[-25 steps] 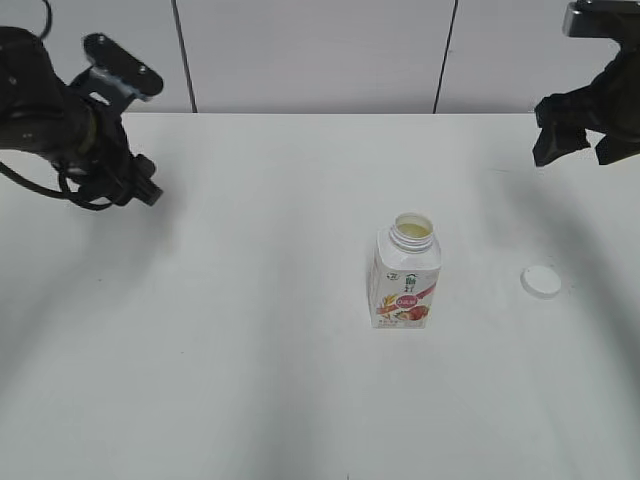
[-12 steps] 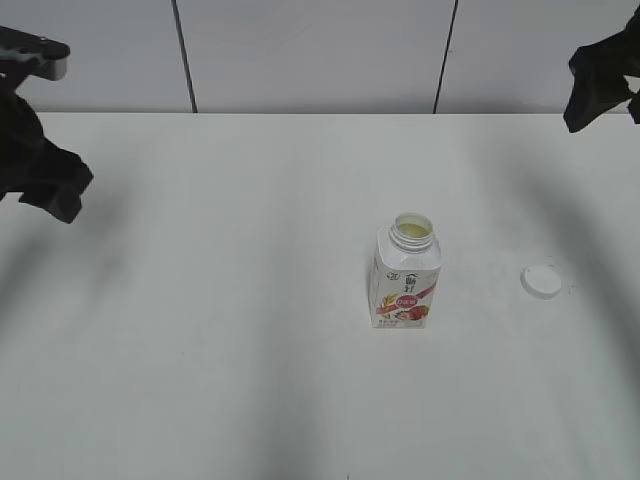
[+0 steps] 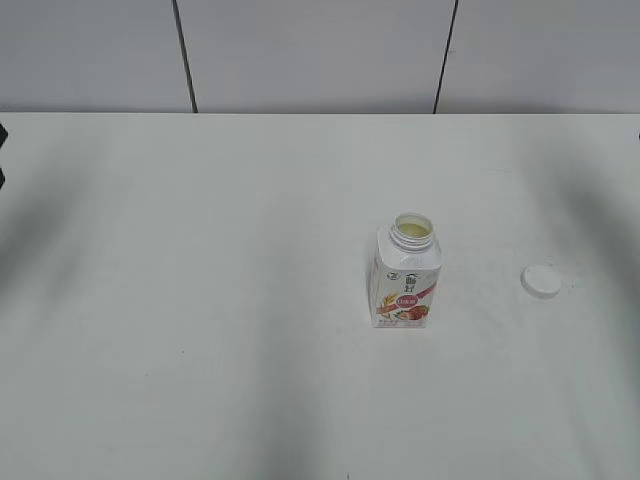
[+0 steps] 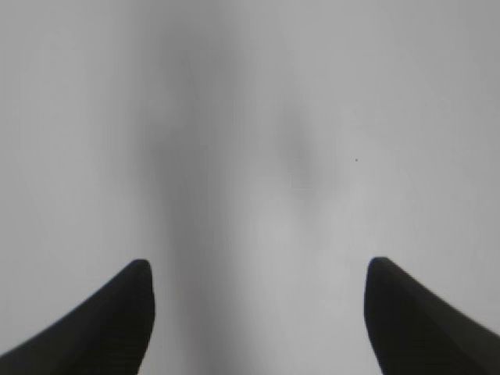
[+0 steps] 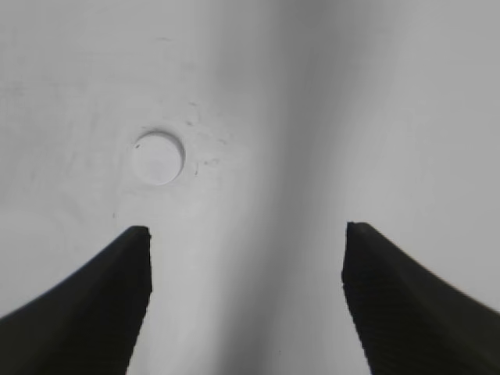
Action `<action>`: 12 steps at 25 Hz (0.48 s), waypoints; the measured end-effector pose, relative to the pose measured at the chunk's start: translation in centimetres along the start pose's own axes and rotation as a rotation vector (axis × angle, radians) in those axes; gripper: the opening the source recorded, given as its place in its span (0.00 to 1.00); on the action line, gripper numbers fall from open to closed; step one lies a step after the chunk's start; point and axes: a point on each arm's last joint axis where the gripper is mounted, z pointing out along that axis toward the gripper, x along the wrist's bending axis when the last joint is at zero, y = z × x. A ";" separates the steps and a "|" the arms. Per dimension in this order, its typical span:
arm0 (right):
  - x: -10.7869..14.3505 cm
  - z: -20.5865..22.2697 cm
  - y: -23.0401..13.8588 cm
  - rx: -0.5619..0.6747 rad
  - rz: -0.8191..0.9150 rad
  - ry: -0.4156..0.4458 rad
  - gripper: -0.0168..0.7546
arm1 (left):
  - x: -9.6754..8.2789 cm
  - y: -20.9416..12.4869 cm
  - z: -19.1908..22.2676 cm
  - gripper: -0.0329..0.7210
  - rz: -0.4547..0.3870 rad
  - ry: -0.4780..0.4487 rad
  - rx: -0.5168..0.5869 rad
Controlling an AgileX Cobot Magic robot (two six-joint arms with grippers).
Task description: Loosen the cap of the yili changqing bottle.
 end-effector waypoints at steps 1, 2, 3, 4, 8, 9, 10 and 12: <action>0.2 -0.4 -0.1 -0.011 -0.002 0.009 0.79 | 0.0 -0.3 -0.4 0.72 -0.007 -0.004 0.003; 0.4 -0.9 -0.3 -0.026 -0.003 0.020 0.79 | 0.0 -0.6 -0.7 0.72 -0.015 -0.013 0.004; 0.6 -1.3 -0.6 -0.034 -0.006 0.030 0.79 | -0.1 -1.0 -1.0 0.72 -0.023 -0.022 0.004; 0.8 -1.8 -1.0 -0.044 -0.006 0.035 0.79 | -0.2 -1.4 -1.2 0.72 -0.030 -0.033 0.003; 1.6 -3.7 -3.7 -0.067 -0.028 0.037 0.79 | -0.6 -3.6 -2.9 0.72 -0.057 -0.071 -0.011; 1.9 -4.1 -4.6 -0.071 -0.031 0.036 0.79 | -0.7 -4.3 -3.4 0.72 -0.062 -0.077 -0.020; 2.1 -4.3 -5.4 -0.069 -0.034 0.036 0.79 | -0.8 -5.1 -3.9 0.72 -0.066 -0.080 -0.029; 2.6 -5.4 -7.3 -0.088 -0.042 0.033 0.79 | -0.9 -6.7 -4.8 0.72 -0.069 -0.080 -0.049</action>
